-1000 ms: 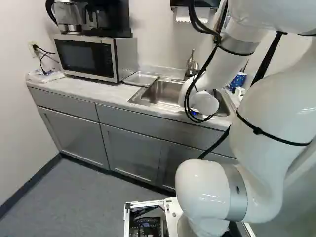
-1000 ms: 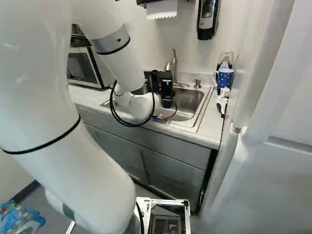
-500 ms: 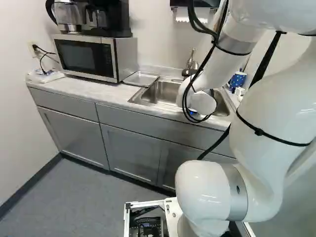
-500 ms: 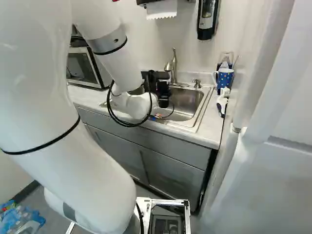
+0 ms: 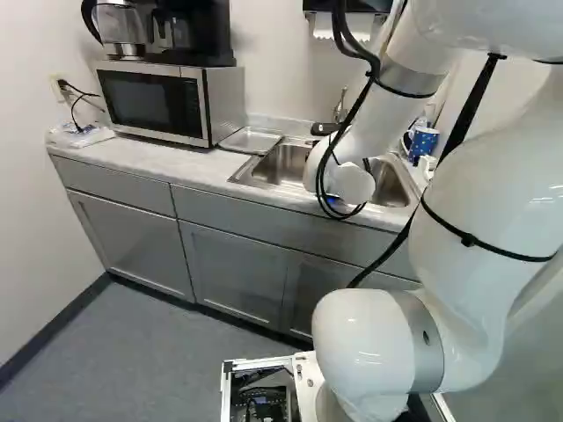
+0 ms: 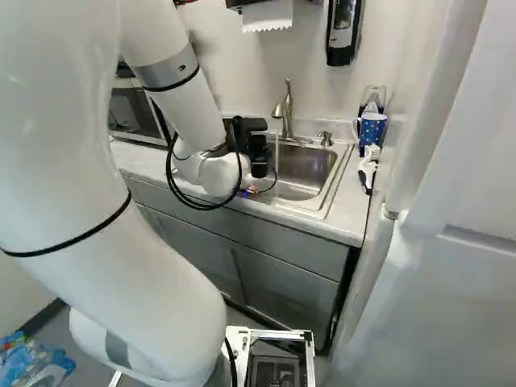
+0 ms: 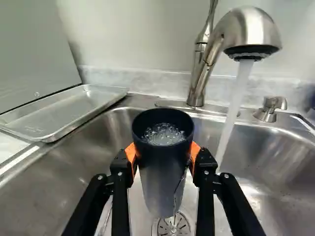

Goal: Rinse the cup and place it in the tray

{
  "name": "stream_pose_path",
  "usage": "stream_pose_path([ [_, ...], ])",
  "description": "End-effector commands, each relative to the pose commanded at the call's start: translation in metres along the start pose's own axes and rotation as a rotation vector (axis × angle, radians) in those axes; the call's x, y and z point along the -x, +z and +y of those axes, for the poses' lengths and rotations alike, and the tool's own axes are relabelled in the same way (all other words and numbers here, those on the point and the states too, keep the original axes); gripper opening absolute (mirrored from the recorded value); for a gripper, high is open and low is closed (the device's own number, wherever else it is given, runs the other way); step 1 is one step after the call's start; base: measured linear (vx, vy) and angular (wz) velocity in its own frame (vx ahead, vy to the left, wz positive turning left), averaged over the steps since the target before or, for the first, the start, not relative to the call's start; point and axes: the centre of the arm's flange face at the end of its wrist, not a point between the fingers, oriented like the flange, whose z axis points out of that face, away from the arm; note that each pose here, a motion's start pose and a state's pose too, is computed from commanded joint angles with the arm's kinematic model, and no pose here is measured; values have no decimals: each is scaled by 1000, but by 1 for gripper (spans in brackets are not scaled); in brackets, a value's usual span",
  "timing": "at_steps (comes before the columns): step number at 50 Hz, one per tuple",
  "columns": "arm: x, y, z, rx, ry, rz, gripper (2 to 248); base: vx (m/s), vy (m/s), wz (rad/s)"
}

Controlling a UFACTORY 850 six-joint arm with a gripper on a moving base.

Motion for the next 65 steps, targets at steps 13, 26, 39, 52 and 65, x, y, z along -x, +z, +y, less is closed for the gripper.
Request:
stream_pose_path([
  [13,-10,-6,-18,-43,-9,26,123,0,0,0],
  [26,-22,-9,-36,-85,-16,56,123,0,0,0],
  [39,-35,-1,-49,-115,-22,61,123,0,0,0],
  [52,-46,-2,-55,-128,-25,58,123,0,0,0],
  [65,-55,-6,-61,-144,-28,53,123,0,0,0],
])
